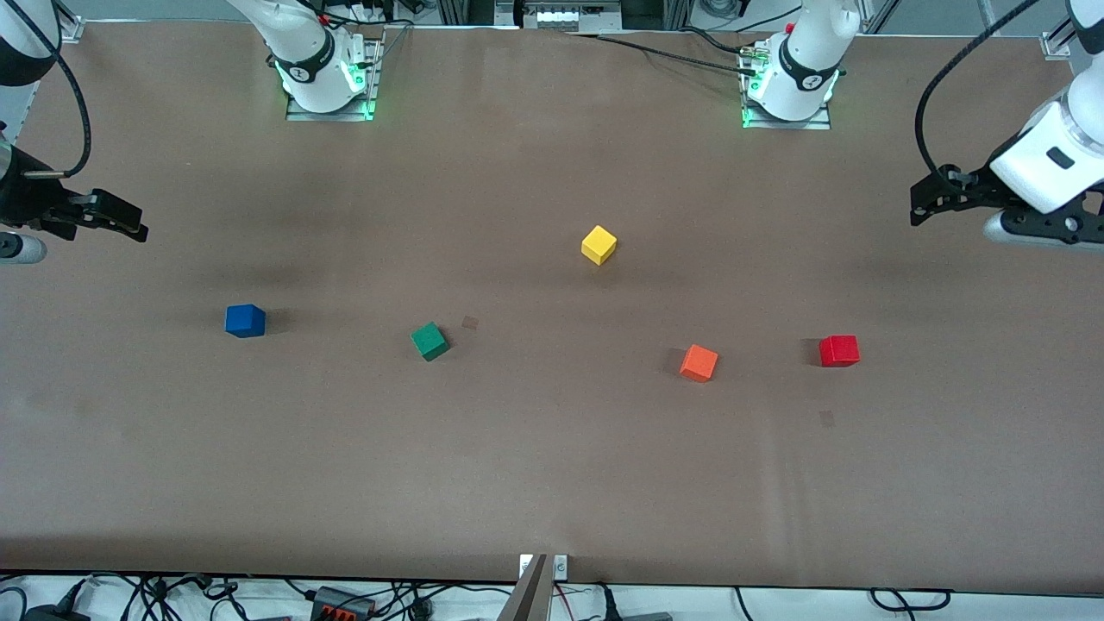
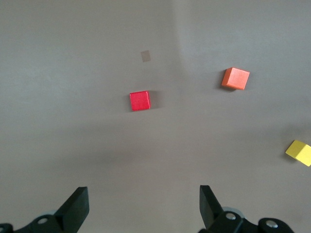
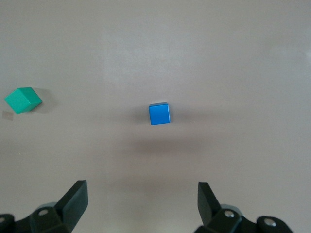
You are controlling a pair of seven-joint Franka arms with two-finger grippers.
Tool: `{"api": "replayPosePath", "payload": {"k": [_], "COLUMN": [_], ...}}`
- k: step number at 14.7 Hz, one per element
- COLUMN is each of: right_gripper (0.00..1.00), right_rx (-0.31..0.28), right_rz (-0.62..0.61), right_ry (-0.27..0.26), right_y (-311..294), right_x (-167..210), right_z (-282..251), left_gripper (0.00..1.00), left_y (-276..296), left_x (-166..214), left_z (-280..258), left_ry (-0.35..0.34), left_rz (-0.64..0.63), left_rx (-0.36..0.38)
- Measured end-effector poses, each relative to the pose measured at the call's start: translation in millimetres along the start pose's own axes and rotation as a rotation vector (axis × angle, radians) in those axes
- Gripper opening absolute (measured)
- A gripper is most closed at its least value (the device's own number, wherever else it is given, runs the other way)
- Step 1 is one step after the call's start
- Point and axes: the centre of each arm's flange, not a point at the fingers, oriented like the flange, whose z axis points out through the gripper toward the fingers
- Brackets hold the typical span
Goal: Pass red block to right arm, stack on blue
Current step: 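Move the left gripper down toward the red cube, then lower the left gripper around the red cube and close it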
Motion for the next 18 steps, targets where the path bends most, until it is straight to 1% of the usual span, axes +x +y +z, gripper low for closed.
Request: {"api": "replayPosePath", "payload": {"k": [2,5,6,9,11,14,18], "right_gripper": [1.0,1.0,1.0,1.0,1.0,1.0,1.0], "right_rx": [0.0,0.0,0.0,0.0,0.0,0.0,0.0], "right_rz": [0.002,0.001,0.001,-0.004,-0.006,-0.008,-0.009], "right_ry": [-0.002,-0.002,-0.002,-0.003,-0.002,-0.001,-0.001], "right_y": [1,1,1,-2,-3,-4,-5], "right_x": [0,0,0,0,1,1,1], "right_z": [1,1,1,1,1,0,0], "left_gripper": [1.0,1.0,1.0,1.0,1.0,1.0,1.0], "left_y": [-9,-21,-22,-26,-29,-34,-30], "left_x": [21,46,59,101,117,110,90], "left_z": [19,66,86,159,213,282,329], "left_ry": [-0.027,-0.092,-0.091,-0.039,-0.014,0.029,0.066], "left_rz": [-0.01,-0.02,-0.019,-0.023,-0.032,-0.068,-0.079], "left_rx": [-0.006,-0.018,-0.02,-0.025,-0.028,-0.03,-0.031]}}
